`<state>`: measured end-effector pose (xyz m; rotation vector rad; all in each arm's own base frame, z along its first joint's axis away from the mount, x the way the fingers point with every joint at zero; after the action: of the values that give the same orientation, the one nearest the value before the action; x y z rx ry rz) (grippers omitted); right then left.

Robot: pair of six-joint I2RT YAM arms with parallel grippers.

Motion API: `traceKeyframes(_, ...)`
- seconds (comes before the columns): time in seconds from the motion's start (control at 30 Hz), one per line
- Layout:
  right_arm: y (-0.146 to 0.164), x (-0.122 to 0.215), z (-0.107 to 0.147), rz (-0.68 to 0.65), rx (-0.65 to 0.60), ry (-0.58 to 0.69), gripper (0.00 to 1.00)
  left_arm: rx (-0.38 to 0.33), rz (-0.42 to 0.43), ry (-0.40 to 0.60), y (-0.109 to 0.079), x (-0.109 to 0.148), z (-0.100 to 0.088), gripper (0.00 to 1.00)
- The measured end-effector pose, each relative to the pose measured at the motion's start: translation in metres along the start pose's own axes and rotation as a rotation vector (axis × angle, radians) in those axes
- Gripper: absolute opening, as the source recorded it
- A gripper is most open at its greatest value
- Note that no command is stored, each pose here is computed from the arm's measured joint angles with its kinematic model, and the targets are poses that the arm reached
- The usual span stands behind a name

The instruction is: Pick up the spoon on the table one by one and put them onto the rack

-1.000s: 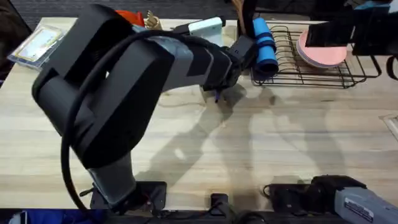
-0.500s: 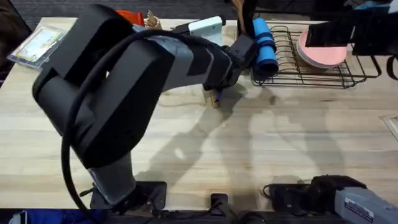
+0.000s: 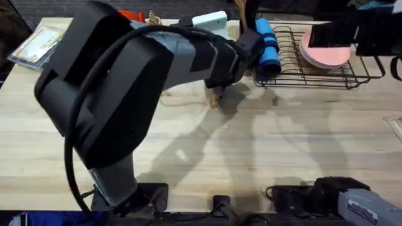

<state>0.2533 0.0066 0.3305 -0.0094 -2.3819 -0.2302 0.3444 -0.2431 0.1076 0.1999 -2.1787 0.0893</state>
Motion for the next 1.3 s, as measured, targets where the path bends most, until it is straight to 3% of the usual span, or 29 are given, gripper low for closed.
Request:
traceKeyframes(0.07, 0.0, 0.0, 0.0, 0.0, 0.0, 0.0, 0.992, 0.048, 0.008, -0.028, 0.012, 0.012, -0.02, 0.042)
traceKeyframes(0.23, 0.0, 0.0, 0.0, 0.0, 0.0, 0.0, 0.992, 0.116, 0.034, -0.097, 0.026, 0.037, -0.047, 0.042)
traceKeyframes(0.53, 0.0, 0.0, 0.0, 0.0, 0.0, 0.0, 0.992, 0.178, 0.091, -0.201, 0.026, 0.062, -0.07, 0.042)
traceKeyframes(0.57, 0.0, 0.0, 0.0, 0.0, 0.0, -0.001, 0.992, 0.227, 0.207, -0.342, 0.01, 0.077, -0.097, 0.042)
traceKeyframes(0.63, 0.0, 0.0, 0.0, 0.0, 0.0, -0.001, 0.992, 0.135, 0.315, -0.578, -0.017, 0.109, -0.125, 0.042)
traceKeyframes(0.87, 0.0, 0.0, 0.0, 0.0, 0.0, -0.001, 0.992, 0.122, 0.337, -0.674, -0.021, 0.121, -0.139, 0.042)
traceKeyframes(0.97, 0.0, 0.0, 0.0, 0.0, 0.0, -0.002, 0.992, 0.162, 0.391, -0.755, -0.028, 0.136, -0.148, 0.043)
traceKeyframes(1.3, 0.0, 0.0, 0.0, 0.0, 0.05, -0.002, 0.992, 0.182, 0.437, -0.785, -0.031, 0.142, -0.152, 0.044)
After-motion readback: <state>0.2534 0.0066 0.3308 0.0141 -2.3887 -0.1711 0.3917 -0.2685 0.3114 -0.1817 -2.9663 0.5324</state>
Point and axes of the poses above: each hand's point on the last joint's axis, 136 mm out from that joint toward the fingers, its own x axis back along the fingers, its own y axis along the line the jaws close on, z = x × y, the point moved 7 cm from there along x, back along the fingers, and after that the axes turned 9 degrees about -x, right-handed, at the moved point
